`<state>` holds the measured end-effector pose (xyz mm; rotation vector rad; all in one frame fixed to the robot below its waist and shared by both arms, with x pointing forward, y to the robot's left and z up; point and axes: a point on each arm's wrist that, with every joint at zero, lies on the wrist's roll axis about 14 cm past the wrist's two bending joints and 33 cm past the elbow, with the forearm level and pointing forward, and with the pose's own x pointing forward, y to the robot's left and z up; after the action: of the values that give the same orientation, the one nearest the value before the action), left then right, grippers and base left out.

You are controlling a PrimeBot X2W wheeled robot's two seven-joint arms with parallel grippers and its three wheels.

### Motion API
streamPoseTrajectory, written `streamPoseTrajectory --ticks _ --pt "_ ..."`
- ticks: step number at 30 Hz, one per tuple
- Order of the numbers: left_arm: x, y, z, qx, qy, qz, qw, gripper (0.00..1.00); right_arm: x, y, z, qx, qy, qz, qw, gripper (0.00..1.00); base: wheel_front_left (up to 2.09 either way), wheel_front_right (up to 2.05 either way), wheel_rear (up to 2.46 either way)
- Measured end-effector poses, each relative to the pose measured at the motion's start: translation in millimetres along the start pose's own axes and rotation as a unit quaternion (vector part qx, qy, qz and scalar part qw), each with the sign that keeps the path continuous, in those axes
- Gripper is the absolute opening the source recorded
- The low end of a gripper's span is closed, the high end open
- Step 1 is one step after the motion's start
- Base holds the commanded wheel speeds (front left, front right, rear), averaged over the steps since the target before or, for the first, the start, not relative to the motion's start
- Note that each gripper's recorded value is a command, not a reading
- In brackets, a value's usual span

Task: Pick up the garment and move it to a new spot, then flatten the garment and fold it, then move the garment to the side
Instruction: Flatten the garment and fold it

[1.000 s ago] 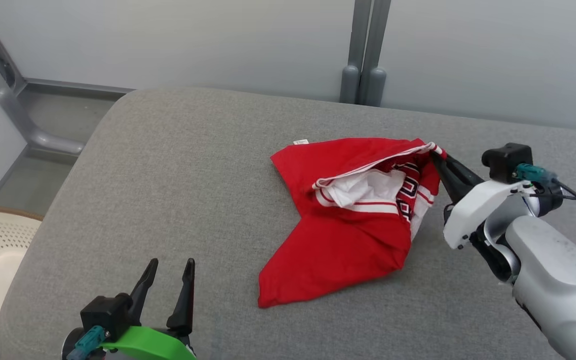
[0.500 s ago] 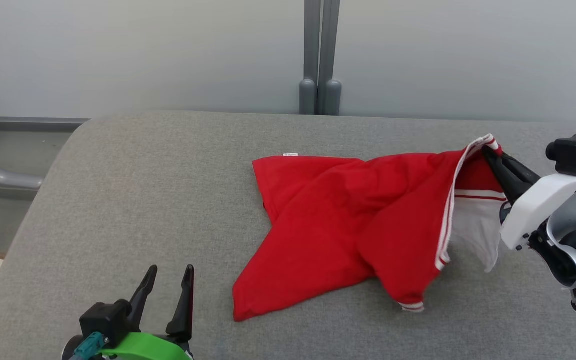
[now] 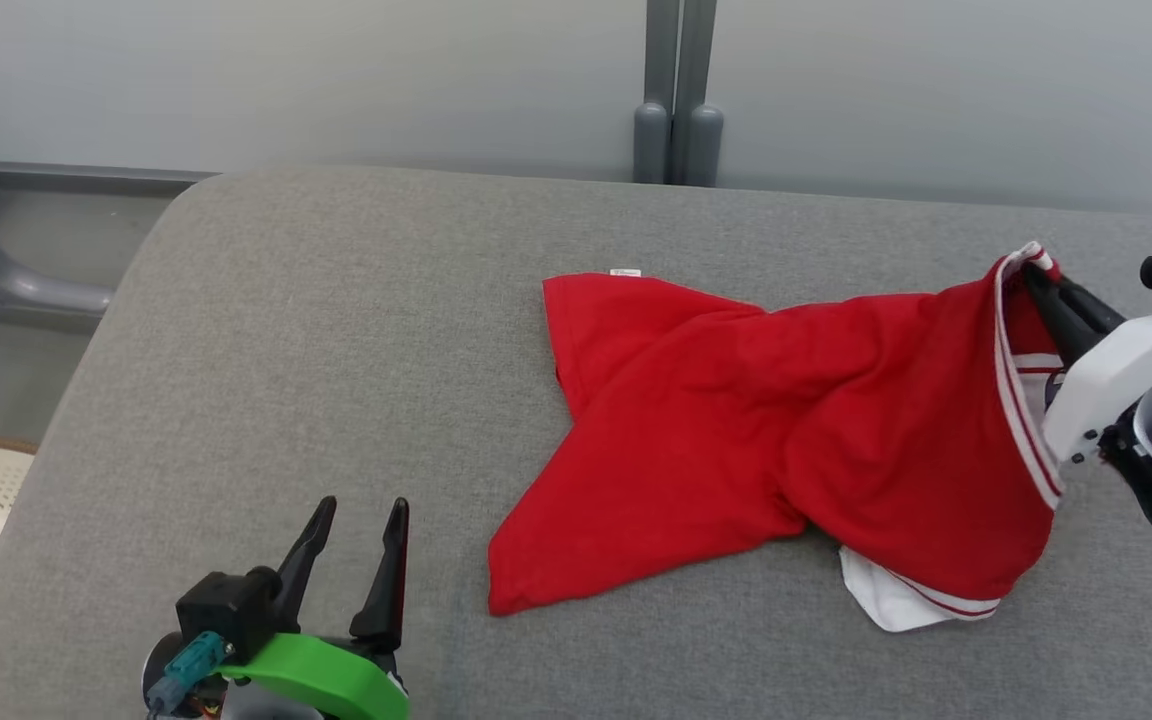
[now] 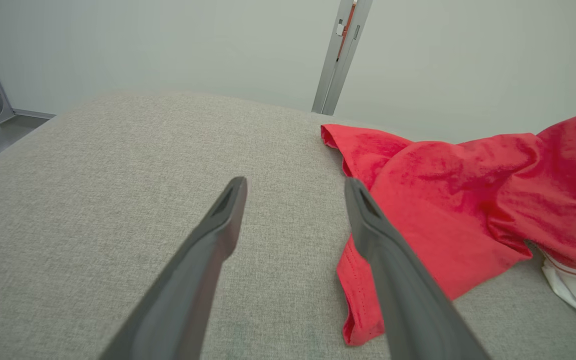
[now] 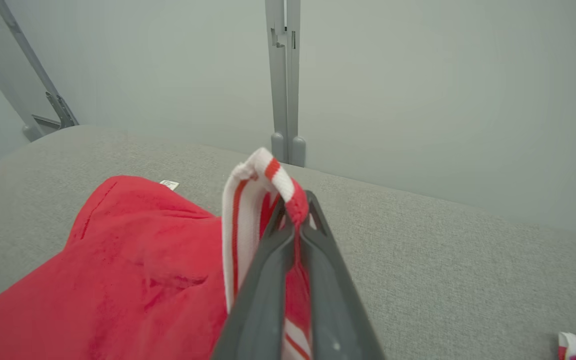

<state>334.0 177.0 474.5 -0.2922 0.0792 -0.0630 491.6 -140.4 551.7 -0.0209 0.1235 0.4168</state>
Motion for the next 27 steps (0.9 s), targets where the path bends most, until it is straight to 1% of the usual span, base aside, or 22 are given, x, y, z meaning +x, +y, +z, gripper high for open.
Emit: streamPoseTrajectory --ticks 4,8,10,13,15,19,24,27 --pt "-4 11 -2 -0.001 0.003 0.019 1.0 1.0 16 -3 -1 -0.001 -0.007 -0.001 1.0 0.0 0.0 0.0 0.0" --pt "-9 22 -5 -0.001 0.007 0.038 0.999 1.0 30 13 -2 -0.004 -0.021 0.021 1.0 0.0 0.0 0.0 0.0" --pt "-10 25 -6 -0.001 0.008 0.042 0.999 1.0 34 27 0 -0.005 -0.032 0.038 0.999 0.0 0.0 0.0 0.0" --pt "-10 24 -5 -0.001 0.007 0.041 0.999 1.0 33 41 1 -0.005 -0.041 0.055 0.998 0.0 0.0 0.0 0.0" --pt "-9 21 -5 -0.001 0.006 0.036 0.999 1.0 28 44 -5 -0.008 -0.031 0.058 0.998 0.0 0.0 0.0 0.0" --pt "-6 14 -4 0.001 0.005 0.023 1.0 1.0 13 22 -25 -0.014 -0.003 0.028 1.0 0.0 0.0 0.0 0.0" --pt "-2 10 -3 0.005 0.007 0.011 1.0 1.0 -1 -10 -31 -0.011 -0.001 -0.016 1.0 0.0 0.0 0.0 0.0" --pt "-1 9 -5 0.005 0.012 0.009 1.0 1.0 -5 -22 -42 -0.01 0.013 -0.033 0.999 0.0 0.0 0.0 0.0"
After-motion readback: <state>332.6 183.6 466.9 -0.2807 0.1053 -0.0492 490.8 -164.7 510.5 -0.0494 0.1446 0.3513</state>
